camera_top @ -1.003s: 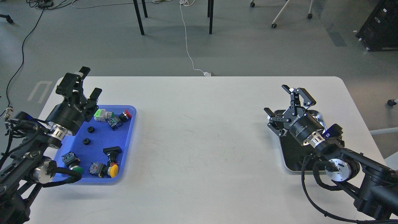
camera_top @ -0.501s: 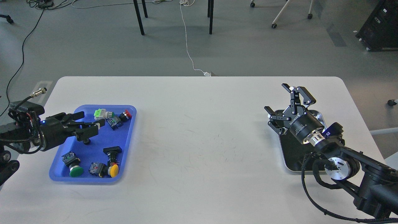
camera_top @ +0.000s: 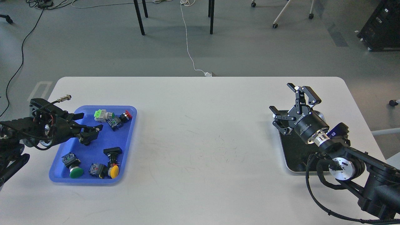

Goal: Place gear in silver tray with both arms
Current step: 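Grasp a small black gear in the blue tray with the left gripper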

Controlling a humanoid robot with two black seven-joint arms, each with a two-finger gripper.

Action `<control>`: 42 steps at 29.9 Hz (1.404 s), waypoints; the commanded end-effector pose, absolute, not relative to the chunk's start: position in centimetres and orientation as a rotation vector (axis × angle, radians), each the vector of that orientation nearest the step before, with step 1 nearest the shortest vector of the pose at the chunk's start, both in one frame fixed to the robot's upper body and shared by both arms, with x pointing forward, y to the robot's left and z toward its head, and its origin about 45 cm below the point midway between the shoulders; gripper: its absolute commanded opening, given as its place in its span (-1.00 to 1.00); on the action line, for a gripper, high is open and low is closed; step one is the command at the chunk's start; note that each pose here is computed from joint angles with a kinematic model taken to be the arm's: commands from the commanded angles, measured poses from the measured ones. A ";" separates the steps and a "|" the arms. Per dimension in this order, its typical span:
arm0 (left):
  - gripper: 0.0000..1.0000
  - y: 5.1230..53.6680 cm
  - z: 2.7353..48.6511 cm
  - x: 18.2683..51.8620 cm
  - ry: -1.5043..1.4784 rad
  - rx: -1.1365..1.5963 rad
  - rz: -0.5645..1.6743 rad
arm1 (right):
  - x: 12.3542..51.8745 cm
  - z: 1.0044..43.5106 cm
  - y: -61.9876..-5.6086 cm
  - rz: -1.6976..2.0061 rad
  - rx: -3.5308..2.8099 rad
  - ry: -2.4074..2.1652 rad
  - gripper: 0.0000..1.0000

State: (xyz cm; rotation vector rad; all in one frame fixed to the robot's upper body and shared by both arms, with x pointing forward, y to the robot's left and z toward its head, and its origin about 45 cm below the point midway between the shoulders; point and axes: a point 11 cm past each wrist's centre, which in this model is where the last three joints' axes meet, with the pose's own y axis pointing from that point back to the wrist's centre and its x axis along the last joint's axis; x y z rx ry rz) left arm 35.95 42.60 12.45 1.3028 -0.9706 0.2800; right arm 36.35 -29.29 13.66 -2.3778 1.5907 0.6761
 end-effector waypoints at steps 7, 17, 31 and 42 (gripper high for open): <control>0.31 42.7 11.3 35.5 -0.944 1.315 0.265 | 36.3 13.5 -29.4 0.676 -2.375 1.606 0.98; 0.29 42.9 11.0 35.2 -0.933 1.323 0.262 | 36.1 13.5 -30.1 0.669 -2.376 1.624 0.98; -0.57 43.0 10.4 34.7 -0.923 1.333 0.228 | 36.2 13.6 -30.2 0.665 -2.376 1.627 0.98; -0.76 43.2 10.8 34.9 -0.931 1.335 0.231 | 36.2 13.7 -30.3 0.663 -2.374 1.629 0.98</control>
